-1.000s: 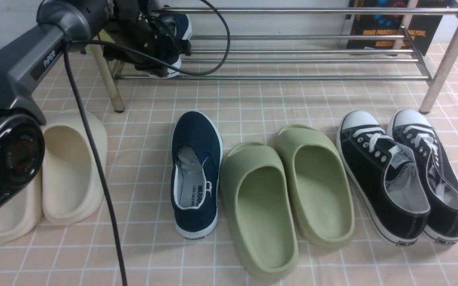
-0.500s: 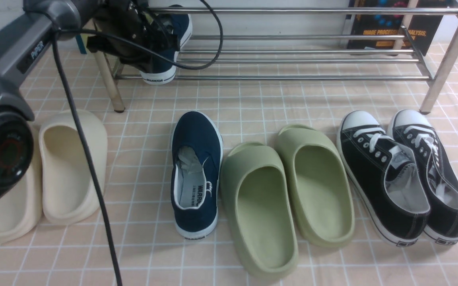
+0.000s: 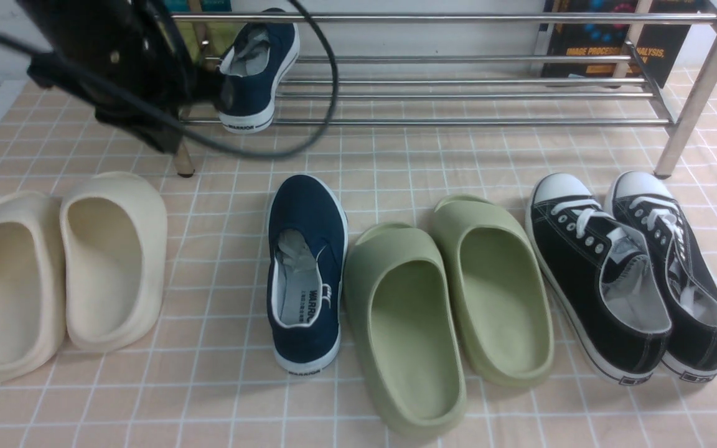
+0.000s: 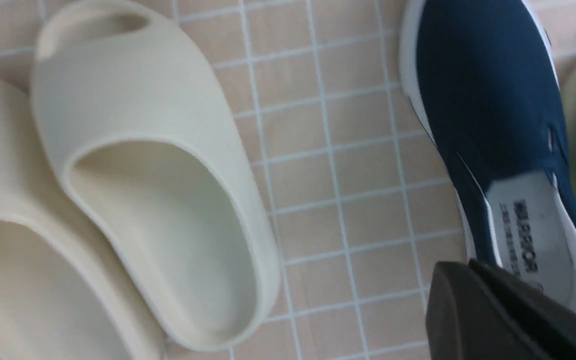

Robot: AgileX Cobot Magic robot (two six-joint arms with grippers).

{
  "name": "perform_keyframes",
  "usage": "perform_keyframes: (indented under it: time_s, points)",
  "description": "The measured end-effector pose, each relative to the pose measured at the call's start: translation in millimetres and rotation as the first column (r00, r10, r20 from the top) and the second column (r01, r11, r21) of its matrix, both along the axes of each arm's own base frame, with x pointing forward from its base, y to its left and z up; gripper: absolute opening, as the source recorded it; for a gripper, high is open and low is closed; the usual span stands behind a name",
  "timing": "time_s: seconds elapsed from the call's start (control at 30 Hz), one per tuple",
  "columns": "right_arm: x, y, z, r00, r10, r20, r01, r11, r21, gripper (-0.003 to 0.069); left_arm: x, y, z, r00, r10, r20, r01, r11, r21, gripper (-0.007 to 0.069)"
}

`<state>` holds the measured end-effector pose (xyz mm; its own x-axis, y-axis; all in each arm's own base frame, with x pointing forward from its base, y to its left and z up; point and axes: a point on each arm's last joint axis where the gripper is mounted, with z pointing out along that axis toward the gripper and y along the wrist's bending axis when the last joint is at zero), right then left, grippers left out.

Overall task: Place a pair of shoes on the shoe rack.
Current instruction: Use the left arm to grab the shoe closest to it

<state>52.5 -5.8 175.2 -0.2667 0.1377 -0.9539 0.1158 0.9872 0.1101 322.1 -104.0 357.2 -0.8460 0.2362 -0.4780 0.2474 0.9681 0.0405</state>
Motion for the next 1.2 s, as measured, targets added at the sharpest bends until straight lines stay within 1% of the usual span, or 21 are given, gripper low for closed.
perform_keyframes:
  time_s: [0.1,0.27,0.43,0.57,0.6,0.63,0.67,0.7,0.73,0.83,0.9,0.93,0.97,1.07,1.13,1.2]
  points:
    - [0,0,0,1.000,0.000,0.000,0.000,1.000,0.000,0.0239,-30,-13,-33,0.998,-0.048,-0.026,0.048,0.999,-0.002,0.0034]
    - [0,0,0,1.000,0.000,0.000,0.000,1.000,0.000,0.0239,-46,-15,-83,0.991,0.012,-0.133,-0.012,1.000,-0.001,0.0046]
    - [0,0,0,1.000,0.000,0.000,0.000,1.000,0.000,0.0239,-45,-16,-91,0.989,0.026,-0.146,-0.028,0.999,-0.016,0.0089]
    - [0,0,0,1.000,0.000,0.000,0.000,1.000,0.000,0.0239,-43,-21,-90,0.992,0.029,-0.124,-0.039,0.997,-0.073,0.0214]
    - [0,0,0,1.000,0.000,0.000,0.000,1.000,0.000,0.0239,-42,-23,-90,0.993,0.032,-0.117,-0.043,0.995,-0.094,0.0265]
    - [0,0,0,1.000,0.000,0.000,0.000,1.000,0.000,0.0239,-41,-23,-90,0.993,0.032,-0.114,-0.044,0.994,-0.102,0.0282]
    - [0,0,0,1.000,0.000,0.000,0.000,1.000,0.000,0.0239,-39,-26,-90,0.994,0.034,-0.100,-0.046,0.991,-0.122,0.0344]
    - [0,0,0,1.000,0.000,0.000,0.000,1.000,0.000,0.0239,-37,-27,-92,0.995,0.036,-0.098,-0.050,0.989,-0.137,0.0377]
    - [0,0,0,1.000,0.000,0.000,0.000,1.000,0.000,0.0239,-33,-29,-94,0.996,0.039,-0.085,-0.052,0.987,-0.153,0.0428]
    - [0,0,0,1.000,0.000,0.000,0.000,1.000,0.000,0.0239,-23,-35,-108,0.996,0.044,-0.081,-0.057,0.984,-0.168,0.0494]
    - [0,0,0,1.000,0.000,0.000,0.000,1.000,0.000,0.0239,-16,-38,-122,0.994,0.049,-0.098,-0.066,0.983,-0.172,0.0507]
    - [0,0,0,1.000,0.000,0.000,0.000,1.000,0.000,0.0239,-16,-39,-122,0.993,0.052,-0.102,-0.069,0.982,-0.174,0.0507]
    - [0,0,0,1.000,0.000,0.000,0.000,1.000,0.000,0.0239,-12,-42,-136,0.989,0.062,-0.135,-0.086,0.980,-0.179,0.0505]
    - [0,0,0,1.000,0.000,0.000,0.000,1.000,0.000,0.0239,-7,-47,-156,0.979,0.073,-0.189,-0.109,0.976,-0.186,0.0479]
    - [0,0,0,1.000,0.000,0.000,0.000,1.000,0.000,0.0239,-5,-49,-163,0.976,0.068,-0.208,-0.108,0.977,-0.184,0.0444]
    - [0,0,0,1.000,0.000,0.000,0.000,1.000,0.000,0.0239,-3,-50,-173,0.973,0.054,-0.223,-0.094,0.980,-0.174,0.0360]
